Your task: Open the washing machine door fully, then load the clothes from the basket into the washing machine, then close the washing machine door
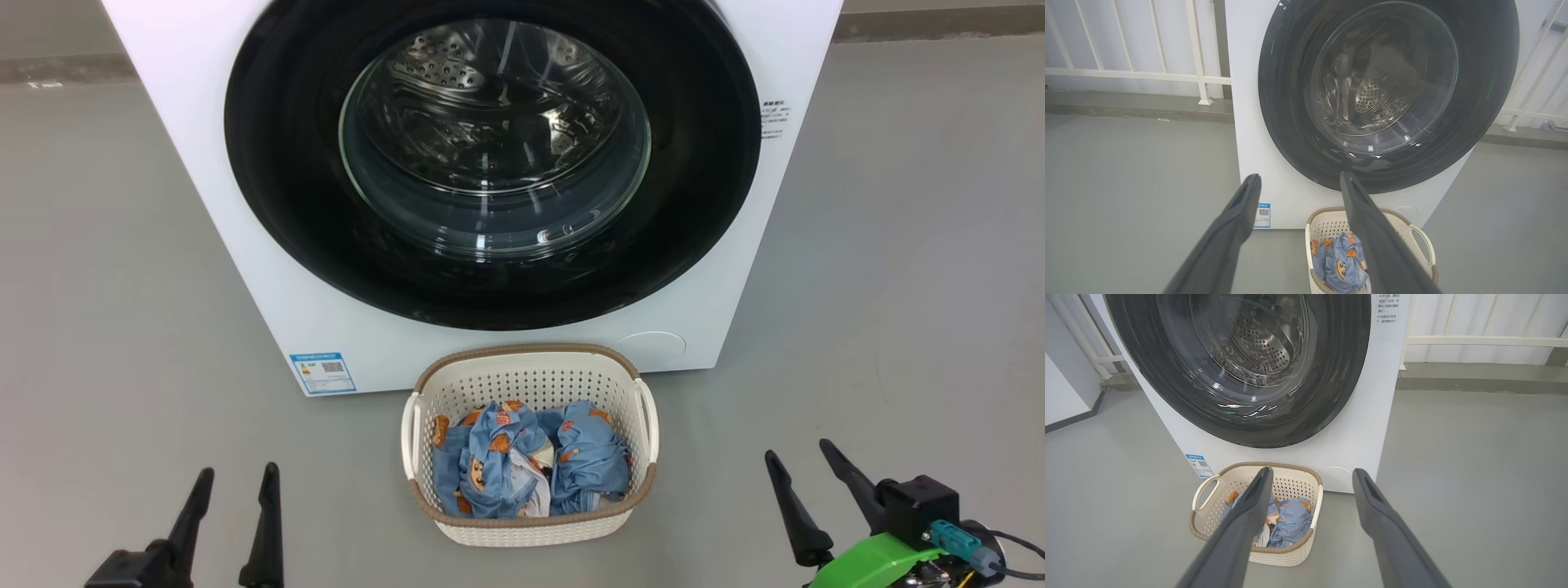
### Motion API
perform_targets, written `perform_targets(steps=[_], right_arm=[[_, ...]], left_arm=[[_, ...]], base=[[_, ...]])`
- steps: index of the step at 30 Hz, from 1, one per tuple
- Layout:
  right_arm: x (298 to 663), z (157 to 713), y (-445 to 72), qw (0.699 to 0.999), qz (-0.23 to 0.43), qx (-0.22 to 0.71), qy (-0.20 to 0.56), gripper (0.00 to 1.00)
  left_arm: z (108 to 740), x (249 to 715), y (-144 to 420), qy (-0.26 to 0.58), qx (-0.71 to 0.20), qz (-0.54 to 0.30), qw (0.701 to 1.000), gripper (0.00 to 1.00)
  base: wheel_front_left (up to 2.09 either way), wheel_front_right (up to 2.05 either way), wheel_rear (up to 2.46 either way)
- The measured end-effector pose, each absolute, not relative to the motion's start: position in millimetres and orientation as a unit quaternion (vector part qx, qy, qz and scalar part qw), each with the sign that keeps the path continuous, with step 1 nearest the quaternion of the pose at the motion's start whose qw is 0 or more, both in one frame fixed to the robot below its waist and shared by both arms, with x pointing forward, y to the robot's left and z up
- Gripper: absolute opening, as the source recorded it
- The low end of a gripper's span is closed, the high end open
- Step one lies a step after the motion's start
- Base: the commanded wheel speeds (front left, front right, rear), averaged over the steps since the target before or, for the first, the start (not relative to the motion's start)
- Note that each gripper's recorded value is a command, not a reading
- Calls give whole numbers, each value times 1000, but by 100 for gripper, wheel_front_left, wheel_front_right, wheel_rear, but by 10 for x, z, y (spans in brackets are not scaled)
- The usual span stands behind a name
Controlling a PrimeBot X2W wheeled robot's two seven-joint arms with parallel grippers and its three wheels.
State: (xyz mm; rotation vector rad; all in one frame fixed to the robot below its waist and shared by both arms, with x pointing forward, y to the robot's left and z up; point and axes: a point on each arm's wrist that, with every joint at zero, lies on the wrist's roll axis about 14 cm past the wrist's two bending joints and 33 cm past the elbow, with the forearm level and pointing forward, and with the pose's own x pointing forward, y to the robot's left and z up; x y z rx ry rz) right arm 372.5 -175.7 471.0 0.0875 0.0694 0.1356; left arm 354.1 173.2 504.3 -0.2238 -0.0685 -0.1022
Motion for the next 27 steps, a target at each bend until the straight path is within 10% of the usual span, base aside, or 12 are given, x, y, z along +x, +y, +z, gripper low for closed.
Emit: perform_targets(steps=[27], right_arm=[[3735,4729,-1771,996,58,53,30,100]], left_arm=[[4928,3524,1791,-18,-77,-45,996,100]], base=[[40,40,-80]])
